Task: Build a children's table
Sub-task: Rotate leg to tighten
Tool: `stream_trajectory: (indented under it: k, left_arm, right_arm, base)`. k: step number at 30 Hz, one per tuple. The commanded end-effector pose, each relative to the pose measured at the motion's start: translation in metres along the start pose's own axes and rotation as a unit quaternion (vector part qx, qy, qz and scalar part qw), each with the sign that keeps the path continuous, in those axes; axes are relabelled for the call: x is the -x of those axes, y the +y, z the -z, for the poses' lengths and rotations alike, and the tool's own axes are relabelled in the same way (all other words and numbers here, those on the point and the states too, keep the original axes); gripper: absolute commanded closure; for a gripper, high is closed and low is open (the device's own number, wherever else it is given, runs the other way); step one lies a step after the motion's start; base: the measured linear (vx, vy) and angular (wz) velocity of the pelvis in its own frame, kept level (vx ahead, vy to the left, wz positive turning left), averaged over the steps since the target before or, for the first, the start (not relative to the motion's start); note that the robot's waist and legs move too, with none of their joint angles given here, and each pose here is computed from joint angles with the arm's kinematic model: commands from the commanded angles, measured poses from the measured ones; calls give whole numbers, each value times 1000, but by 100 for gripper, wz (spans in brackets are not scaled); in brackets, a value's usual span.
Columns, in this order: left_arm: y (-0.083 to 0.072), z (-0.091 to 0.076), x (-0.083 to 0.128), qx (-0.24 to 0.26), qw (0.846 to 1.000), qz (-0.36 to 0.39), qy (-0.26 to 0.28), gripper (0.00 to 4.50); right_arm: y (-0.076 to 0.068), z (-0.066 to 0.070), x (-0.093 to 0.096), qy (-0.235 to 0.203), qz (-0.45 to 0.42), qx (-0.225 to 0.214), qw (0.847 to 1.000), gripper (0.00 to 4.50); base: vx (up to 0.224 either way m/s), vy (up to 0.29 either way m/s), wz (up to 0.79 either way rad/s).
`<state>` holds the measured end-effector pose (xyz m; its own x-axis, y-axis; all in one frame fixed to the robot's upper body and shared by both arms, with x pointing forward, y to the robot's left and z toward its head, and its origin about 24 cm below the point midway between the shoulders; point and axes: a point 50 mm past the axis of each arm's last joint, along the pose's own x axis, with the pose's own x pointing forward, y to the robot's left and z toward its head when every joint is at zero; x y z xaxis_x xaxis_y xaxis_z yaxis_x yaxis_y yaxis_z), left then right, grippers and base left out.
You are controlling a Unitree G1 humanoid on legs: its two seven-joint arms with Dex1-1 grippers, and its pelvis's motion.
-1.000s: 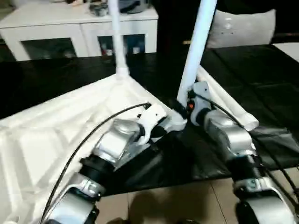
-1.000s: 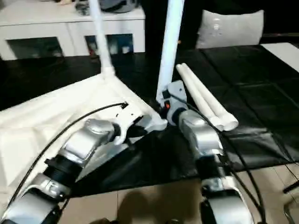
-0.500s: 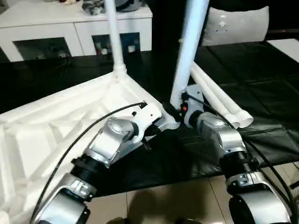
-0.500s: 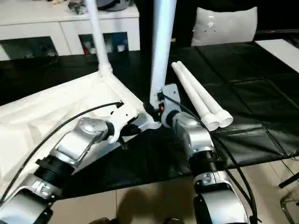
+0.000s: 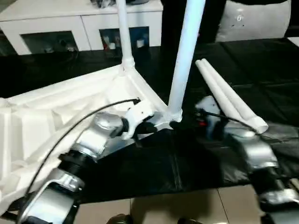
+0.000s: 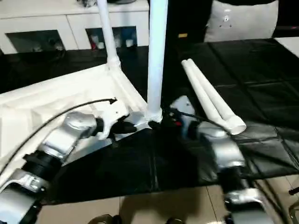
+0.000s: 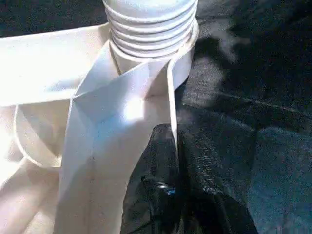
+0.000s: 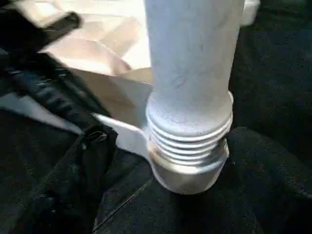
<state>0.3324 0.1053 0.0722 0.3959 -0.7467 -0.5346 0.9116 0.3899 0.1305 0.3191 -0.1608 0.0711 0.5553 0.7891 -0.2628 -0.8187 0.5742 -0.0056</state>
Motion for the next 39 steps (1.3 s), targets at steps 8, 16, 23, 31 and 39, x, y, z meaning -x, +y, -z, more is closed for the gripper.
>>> stream_trajectory:
  k: [8, 16, 23, 31, 39]
  left_arm:
    - [-6, -4, 12, -112, 988, 109, 8, 450]
    - [-15, -5, 12, -157, 973, 168, 14, 450]
    - [-16, -6, 11, -171, 968, 184, 13, 450]
    - [-16, -2, 10, -172, 967, 189, 19, 450]
    - [-18, -3, 10, -148, 971, 186, 4, 450]
  right_arm:
    - [2, -10, 15, 10, -71, 62, 996, 4]
    - [7, -7, 12, 29, -131, 76, 988, 53]
    - [10, -2, 12, 50, -154, 73, 984, 111]
    - [13, 5, 11, 58, -170, 59, 982, 173]
    - [22, 4, 7, 36, -188, 21, 981, 184]
  base:
    - [0, 0, 0]
    - [0, 0, 0]
    - [0, 0, 0]
    - [0, 0, 0]
    - [0, 0, 0]
